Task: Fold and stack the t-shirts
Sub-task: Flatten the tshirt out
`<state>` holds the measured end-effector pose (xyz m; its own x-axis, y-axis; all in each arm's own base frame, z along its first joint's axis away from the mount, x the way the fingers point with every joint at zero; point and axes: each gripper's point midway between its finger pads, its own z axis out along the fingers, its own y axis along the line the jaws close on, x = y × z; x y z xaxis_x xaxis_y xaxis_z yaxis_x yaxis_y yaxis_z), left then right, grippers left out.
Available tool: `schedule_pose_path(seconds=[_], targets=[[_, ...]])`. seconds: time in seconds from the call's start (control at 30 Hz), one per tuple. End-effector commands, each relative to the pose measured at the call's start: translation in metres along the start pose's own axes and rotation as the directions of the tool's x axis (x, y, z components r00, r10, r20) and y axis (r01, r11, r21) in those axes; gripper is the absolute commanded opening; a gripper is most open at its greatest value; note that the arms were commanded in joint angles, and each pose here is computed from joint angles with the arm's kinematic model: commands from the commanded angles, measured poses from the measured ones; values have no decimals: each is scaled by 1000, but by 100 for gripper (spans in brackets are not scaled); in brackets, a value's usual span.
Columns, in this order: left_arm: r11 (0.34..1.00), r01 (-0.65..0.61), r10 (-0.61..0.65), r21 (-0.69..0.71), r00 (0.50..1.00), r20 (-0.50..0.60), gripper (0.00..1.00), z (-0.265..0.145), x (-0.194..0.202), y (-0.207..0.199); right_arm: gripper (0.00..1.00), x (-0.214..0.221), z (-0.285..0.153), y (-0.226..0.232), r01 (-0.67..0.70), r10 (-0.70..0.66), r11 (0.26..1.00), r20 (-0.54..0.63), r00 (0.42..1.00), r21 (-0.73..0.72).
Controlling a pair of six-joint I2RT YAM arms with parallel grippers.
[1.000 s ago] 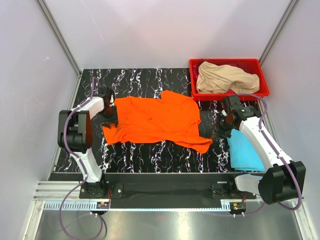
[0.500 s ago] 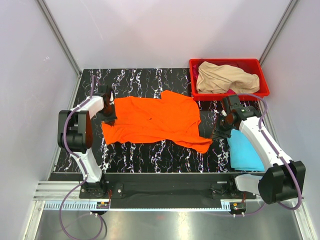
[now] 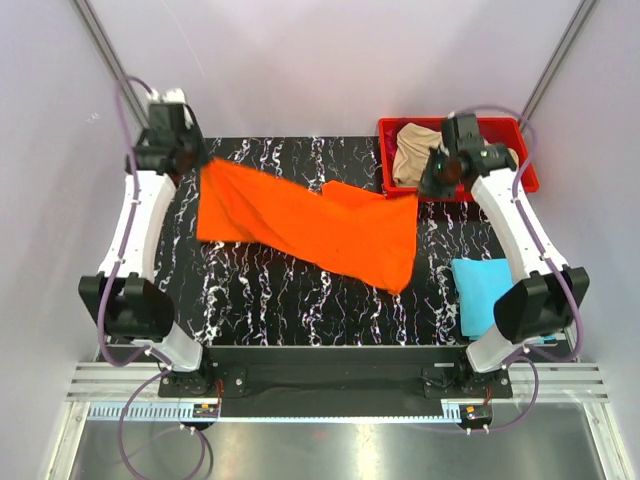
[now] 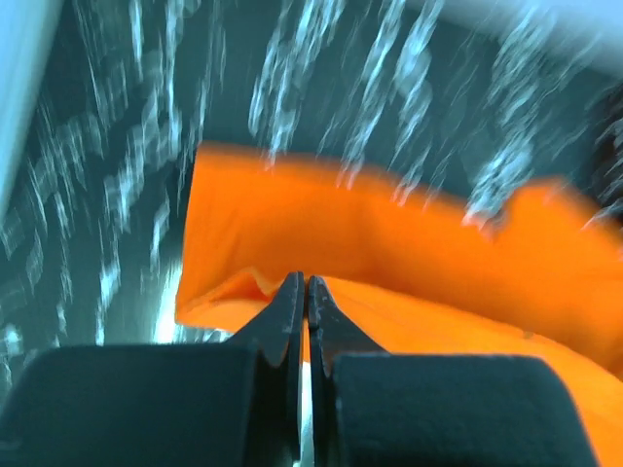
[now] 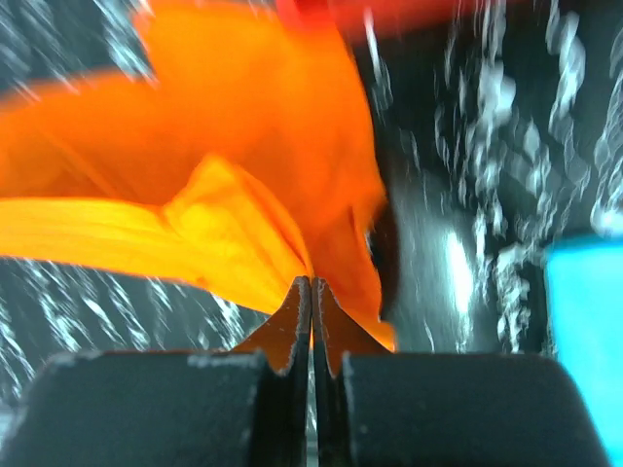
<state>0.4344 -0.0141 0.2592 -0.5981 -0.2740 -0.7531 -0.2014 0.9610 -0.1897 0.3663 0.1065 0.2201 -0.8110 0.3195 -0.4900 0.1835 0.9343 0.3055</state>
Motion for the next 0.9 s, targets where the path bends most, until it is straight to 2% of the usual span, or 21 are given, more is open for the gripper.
schedule_pose_path(seconds=[0.0, 0.07, 0.1, 0.23, 0.3, 0.37, 0.4, 0.43, 0.47, 0.53, 0.57, 0.6, 0.63, 0.7, 0.83, 0.87], targets=[[998, -4, -15, 60, 952, 307, 0, -54, -107, -20, 0, -86, -62, 26, 35, -24, 999, 274, 961, -35], [995, -34, -7, 89, 908, 419, 0, -86, -150, -31, 0, -110, -90, 32, 45, -28, 998, 363, 931, -37], [995, -49, 1, 92, 889, 459, 0, -98, -164, -31, 0, -128, -119, 41, 60, -25, 996, 443, 896, -65], [977, -108, -19, 186, 819, 574, 0, -143, -194, -48, 0, -155, -193, 60, 101, 10, 983, 598, 802, -151], [967, -165, 2, 196, 771, 637, 0, -171, -208, -47, 0, -161, -242, 69, 149, 32, 968, 685, 728, -203], [964, -188, 10, 186, 729, 685, 0, -201, -214, -45, 0, -158, -273, 78, 208, 42, 946, 731, 681, -248], [966, -182, 1, 181, 710, 705, 0, -213, -218, -41, 0, -156, -304, 80, 250, 57, 930, 778, 625, -269], [967, -181, -4, 180, 694, 720, 0, -224, -220, -38, 0, -148, -319, 88, 305, 57, 903, 790, 611, -302], [967, -185, -7, 174, 665, 746, 0, -246, -221, -36, 0, -140, -354, 90, 355, 83, 878, 832, 549, -322], [969, -186, -9, 162, 628, 778, 0, -273, -222, -33, 0, -125, -377, 95, 418, 90, 839, 848, 523, -347], [973, -174, -18, 151, 596, 803, 0, -297, -221, -29, 0, -113, -401, 95, 454, 105, 817, 866, 489, -356], [977, -162, -25, 139, 561, 827, 0, -322, -220, -25, 0, -97, -420, 96, 501, 104, 786, 876, 471, -363], [977, -163, -26, 140, 561, 827, 0, -322, -220, -25, 0, -94, -425, 98, 519, 103, 773, 879, 465, -365], [987, -119, -35, 112, 515, 857, 0, -354, -218, -15, 0, -75, -454, 93, 555, 112, 749, 895, 432, -362], [997, -74, 10, 24, 427, 904, 0, -412, -211, 0, 0, -42, -493, 90, 608, 153, 690, 900, 408, -393], [998, -55, 26, -5, 388, 921, 0, -436, -207, 7, 0, -35, -503, 89, 609, 181, 676, 895, 408, -415]])
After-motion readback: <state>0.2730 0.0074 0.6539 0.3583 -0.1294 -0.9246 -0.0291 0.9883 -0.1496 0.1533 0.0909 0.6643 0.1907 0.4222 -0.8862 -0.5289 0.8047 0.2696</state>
